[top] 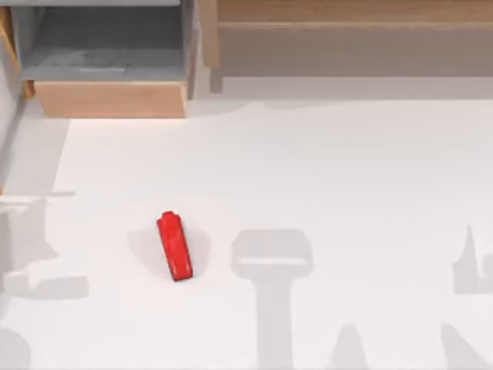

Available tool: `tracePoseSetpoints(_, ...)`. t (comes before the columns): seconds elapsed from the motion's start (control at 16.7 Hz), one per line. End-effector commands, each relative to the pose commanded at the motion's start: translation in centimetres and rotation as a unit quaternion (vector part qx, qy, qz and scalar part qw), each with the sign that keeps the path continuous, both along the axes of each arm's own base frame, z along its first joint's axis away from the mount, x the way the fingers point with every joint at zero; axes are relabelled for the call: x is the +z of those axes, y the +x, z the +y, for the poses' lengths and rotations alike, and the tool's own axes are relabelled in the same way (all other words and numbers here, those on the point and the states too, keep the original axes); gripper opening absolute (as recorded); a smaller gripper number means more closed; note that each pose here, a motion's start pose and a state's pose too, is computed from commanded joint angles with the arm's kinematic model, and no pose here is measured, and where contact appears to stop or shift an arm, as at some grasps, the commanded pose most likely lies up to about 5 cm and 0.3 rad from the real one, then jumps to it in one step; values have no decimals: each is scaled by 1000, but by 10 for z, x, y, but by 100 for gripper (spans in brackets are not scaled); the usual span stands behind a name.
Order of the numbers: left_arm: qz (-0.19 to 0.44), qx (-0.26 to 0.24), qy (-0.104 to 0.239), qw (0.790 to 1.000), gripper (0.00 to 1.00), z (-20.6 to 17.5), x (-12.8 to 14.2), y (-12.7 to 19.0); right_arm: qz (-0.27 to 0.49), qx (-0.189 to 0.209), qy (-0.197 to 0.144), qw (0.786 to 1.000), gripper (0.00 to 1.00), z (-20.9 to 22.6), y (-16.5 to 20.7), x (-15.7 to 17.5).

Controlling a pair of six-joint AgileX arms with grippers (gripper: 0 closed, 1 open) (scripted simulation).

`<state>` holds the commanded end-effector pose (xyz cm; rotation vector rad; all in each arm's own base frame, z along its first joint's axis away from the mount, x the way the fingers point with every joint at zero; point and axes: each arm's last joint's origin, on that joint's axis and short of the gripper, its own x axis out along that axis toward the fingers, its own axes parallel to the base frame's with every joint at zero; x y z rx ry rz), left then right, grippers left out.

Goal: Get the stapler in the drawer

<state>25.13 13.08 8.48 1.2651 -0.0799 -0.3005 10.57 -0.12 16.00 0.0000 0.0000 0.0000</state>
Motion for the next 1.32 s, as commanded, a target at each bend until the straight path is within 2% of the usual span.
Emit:
tracePoseSetpoints(0.3, 74, -72, -143, 984, 100, -41, 21, 41, 0, 0, 0, 1000, 100, 0, 0, 0)
tracePoseSetpoints(0.6, 164, -101, -266, 945, 100, -85, 48, 74, 0, 0, 0, 1000, 100, 0, 0, 0)
tracePoseSetpoints(0.78, 235, -102, -331, 908, 100, -112, 56, 80, 0, 0, 0, 1000, 100, 0, 0, 0)
tracePoseSetpoints(1.02, 319, -73, -405, 854, 100, -140, 67, 85, 0, 0, 0, 1000, 100, 0, 0, 0)
tracePoseSetpoints(1.32, 420, -34, -469, 776, 100, -181, 79, 85, 0, 0, 0, 1000, 100, 0, 0, 0)
